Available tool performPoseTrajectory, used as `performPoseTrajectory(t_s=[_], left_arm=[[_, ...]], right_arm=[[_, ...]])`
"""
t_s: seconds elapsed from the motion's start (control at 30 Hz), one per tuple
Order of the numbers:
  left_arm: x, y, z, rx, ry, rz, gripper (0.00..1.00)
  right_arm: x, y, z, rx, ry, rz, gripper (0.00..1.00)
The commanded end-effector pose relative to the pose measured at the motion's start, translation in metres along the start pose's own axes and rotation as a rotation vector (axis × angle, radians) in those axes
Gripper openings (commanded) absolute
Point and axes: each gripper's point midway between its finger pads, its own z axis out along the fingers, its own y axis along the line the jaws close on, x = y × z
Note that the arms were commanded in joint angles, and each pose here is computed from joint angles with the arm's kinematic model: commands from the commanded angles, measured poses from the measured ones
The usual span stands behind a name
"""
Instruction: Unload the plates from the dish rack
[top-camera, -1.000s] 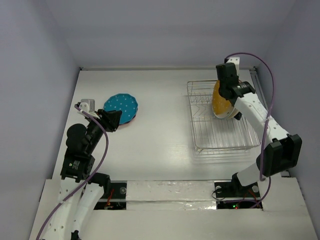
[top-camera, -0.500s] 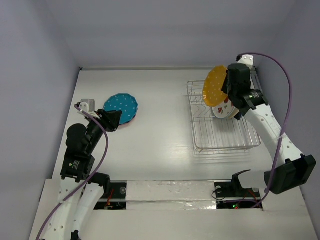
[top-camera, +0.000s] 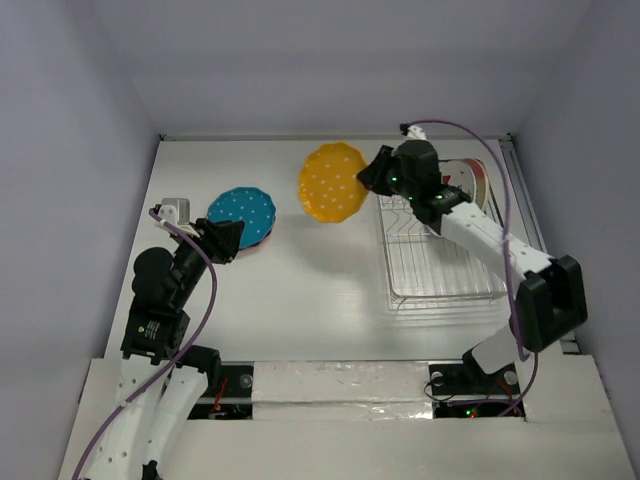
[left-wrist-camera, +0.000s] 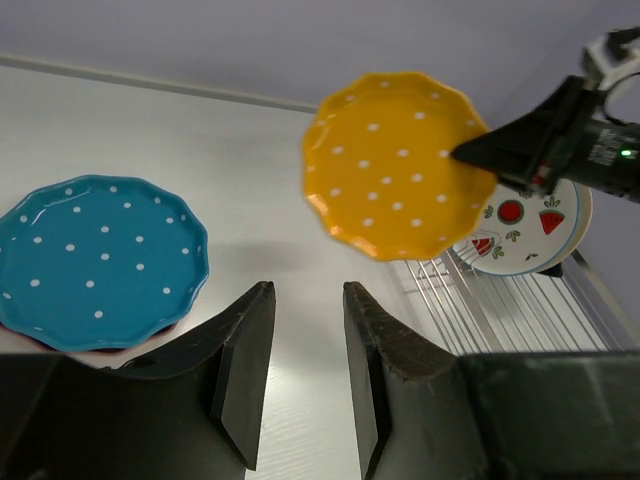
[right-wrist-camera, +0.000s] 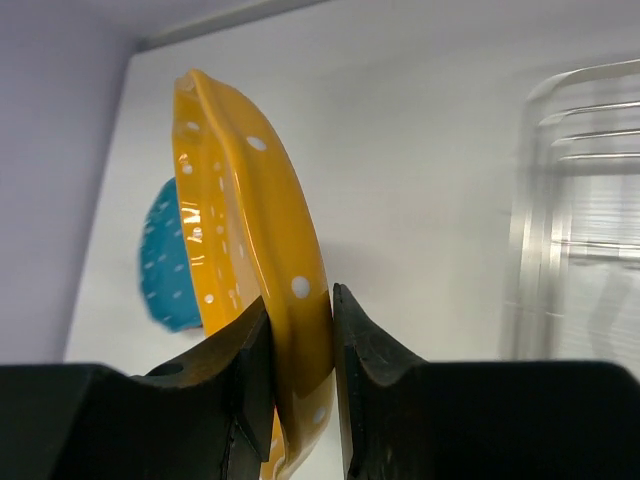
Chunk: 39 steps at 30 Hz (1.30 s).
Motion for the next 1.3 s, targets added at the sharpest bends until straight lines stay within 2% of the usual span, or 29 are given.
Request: performPoseTrajectory(t_s=[0.0, 0.07, 0.13, 0.27, 0.37, 0.4, 0.47, 0.53, 0.57, 0.63, 1.07, 1.27], left_arm=[[-0.026, -0.014, -0.004, 0.042, -0.073, 0.016, 0.31], [-0.026, -0.013, -0.004, 0.041, -0.073, 0.018, 0.31], [-0.026, -0.013, -0.004, 0.038, -0.073, 0.017, 0.31], [-0.027, -0.013, -0.004, 0.039, -0.074, 0.017, 0.32], [-0.027, -0.014, -0.004, 0.041, -0.073, 0.019, 0.32], [-0.026, -0.014, -0.004, 0.042, -0.071, 0.017, 0.32], [-0.026, -0.014, -0.004, 0.044, -0.070, 0.019, 0.32], [-0.026, -0.014, -0.004, 0.044, -0.070, 0.019, 0.32], [-0.026, -0.013, -0.003, 0.042, -0.067, 0.018, 0.32], [-0.026, -0.013, -0.003, 0.042, -0.067, 0.018, 0.32], [-0.026, -0.013, -0.004, 0.042, -0.069, 0.019, 0.32], [-0.026, -0.013, -0.005, 0.041, -0.071, 0.019, 0.32]], right_arm=[[-0.058, 0.135, -0.010, -0.454, -0.154, 0.127, 0.00], [-0.036, 0.146, 0.019, -0.478, -0.096, 0.157, 0.00], [-0.032, 0.170, 0.026, -0.531, -0.080, 0.203, 0.00], [0.006, 0.182, 0.067, -0.532, 0.003, 0.274, 0.00], [0.017, 0.190, 0.082, -0.533, 0.028, 0.308, 0.00], [0.038, 0.189, 0.094, -0.516, 0.069, 0.317, 0.00], [0.042, 0.200, 0.102, -0.524, 0.079, 0.326, 0.00], [0.067, 0.205, 0.115, -0.506, 0.122, 0.339, 0.00], [0.061, 0.209, 0.118, -0.507, 0.110, 0.343, 0.00], [0.081, 0.212, 0.128, -0.483, 0.144, 0.343, 0.00], [0.130, 0.218, 0.156, -0.416, 0.210, 0.377, 0.00], [0.142, 0.207, 0.168, -0.366, 0.218, 0.396, 0.06]])
